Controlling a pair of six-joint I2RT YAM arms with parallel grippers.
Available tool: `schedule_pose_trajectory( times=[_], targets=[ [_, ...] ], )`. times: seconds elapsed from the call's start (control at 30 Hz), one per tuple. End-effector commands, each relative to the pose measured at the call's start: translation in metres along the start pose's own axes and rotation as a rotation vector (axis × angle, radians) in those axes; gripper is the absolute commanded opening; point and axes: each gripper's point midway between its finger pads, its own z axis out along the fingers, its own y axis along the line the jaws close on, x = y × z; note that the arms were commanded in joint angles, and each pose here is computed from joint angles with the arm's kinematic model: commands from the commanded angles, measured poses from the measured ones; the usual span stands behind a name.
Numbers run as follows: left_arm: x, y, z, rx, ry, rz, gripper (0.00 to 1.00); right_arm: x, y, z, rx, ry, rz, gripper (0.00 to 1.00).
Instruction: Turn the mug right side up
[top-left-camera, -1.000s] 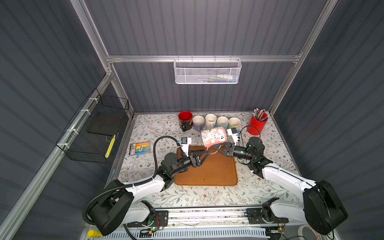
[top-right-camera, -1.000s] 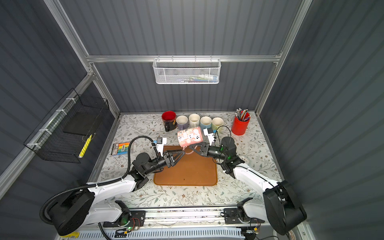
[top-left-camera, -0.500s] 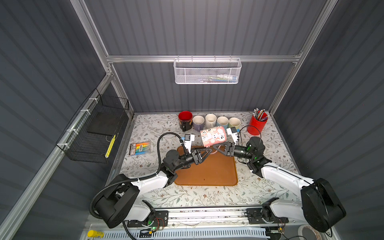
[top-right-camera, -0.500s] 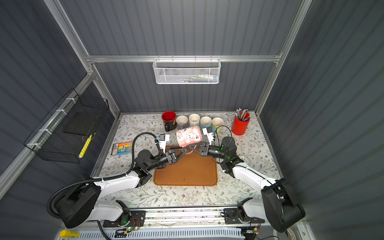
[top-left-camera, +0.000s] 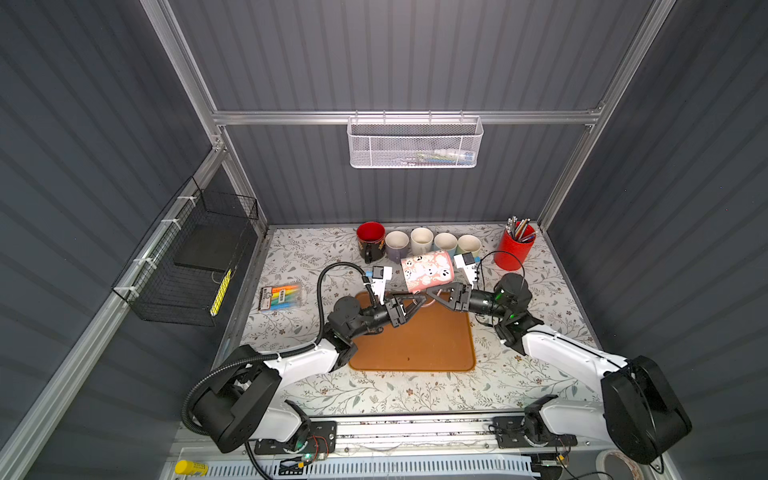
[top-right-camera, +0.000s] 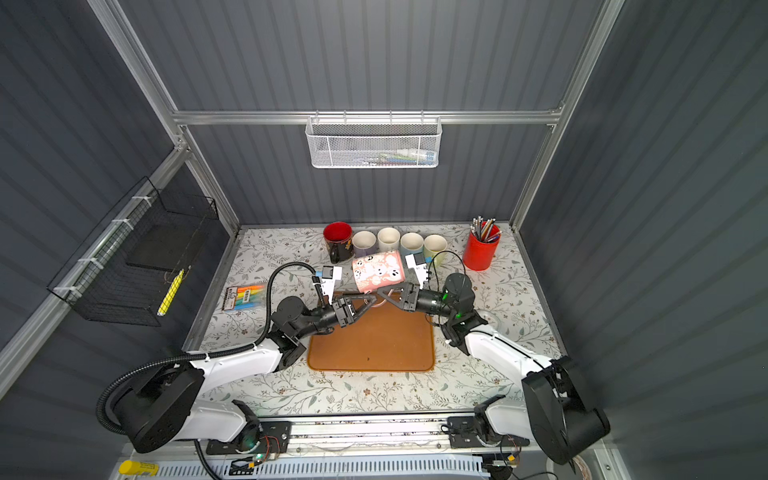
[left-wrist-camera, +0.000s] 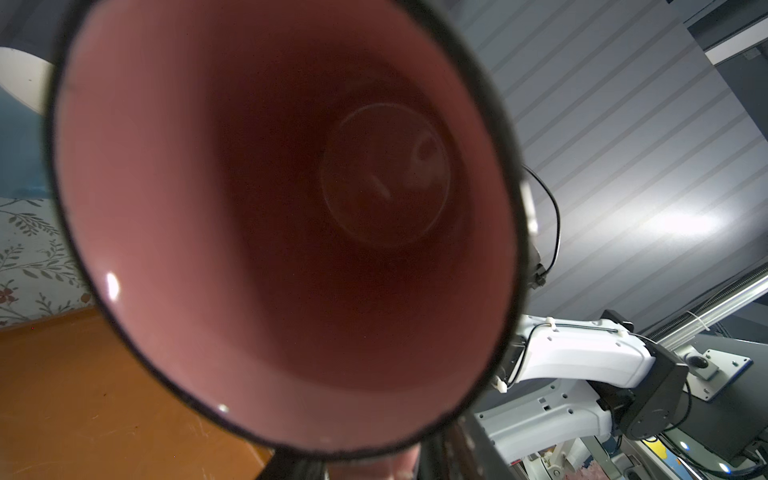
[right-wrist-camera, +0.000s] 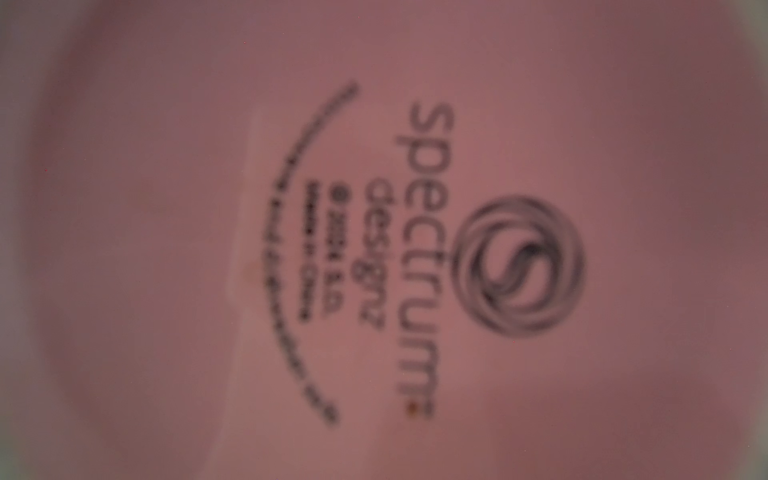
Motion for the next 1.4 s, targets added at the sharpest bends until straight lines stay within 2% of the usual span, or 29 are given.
schedule_pose_trajectory(
  times=[0.0,0.5,0.7,0.77,0.8,1.0,1.1,1.23,1.37],
  targets=[
    [-0.012,-0.011,0.006,0.04,-0.021,0.027,0.41,-0.013,0.04,0.001,-0.112,-0.019,-0.161,0.0],
    [-0.015,-0.011,0.005,0.037,-0.034,0.043,0.23,-0.008,0.034,0.003,-0.106,-0.007,-0.164,0.0],
    [-0.018,-0.009,0.001,0.012,-0.062,0.052,0.1,-0.004,0.027,0.003,-0.091,-0.012,-0.162,0.0],
    [-0.018,-0.008,0.0,0.006,-0.067,0.056,0.01,-0.004,0.025,0.003,-0.088,-0.013,-0.161,0.0],
    [-0.019,-0.008,0.0,0.004,-0.069,0.056,0.0,-0.004,0.025,0.003,-0.087,-0.013,-0.161,0.0],
    [-0.021,-0.007,-0.005,-0.021,-0.09,0.068,0.0,-0.004,0.021,0.003,-0.08,-0.023,-0.169,0.01],
    [-0.024,-0.006,-0.01,-0.048,-0.11,0.08,0.0,-0.004,0.02,0.003,-0.082,-0.027,-0.174,0.11],
    [-0.031,0.005,-0.025,-0.152,-0.175,0.107,0.0,-0.004,0.017,0.003,-0.076,-0.036,-0.179,0.35],
    [-0.037,0.006,-0.035,-0.202,-0.206,0.134,0.0,-0.005,0.012,0.002,-0.065,-0.049,-0.184,0.46]
  ],
)
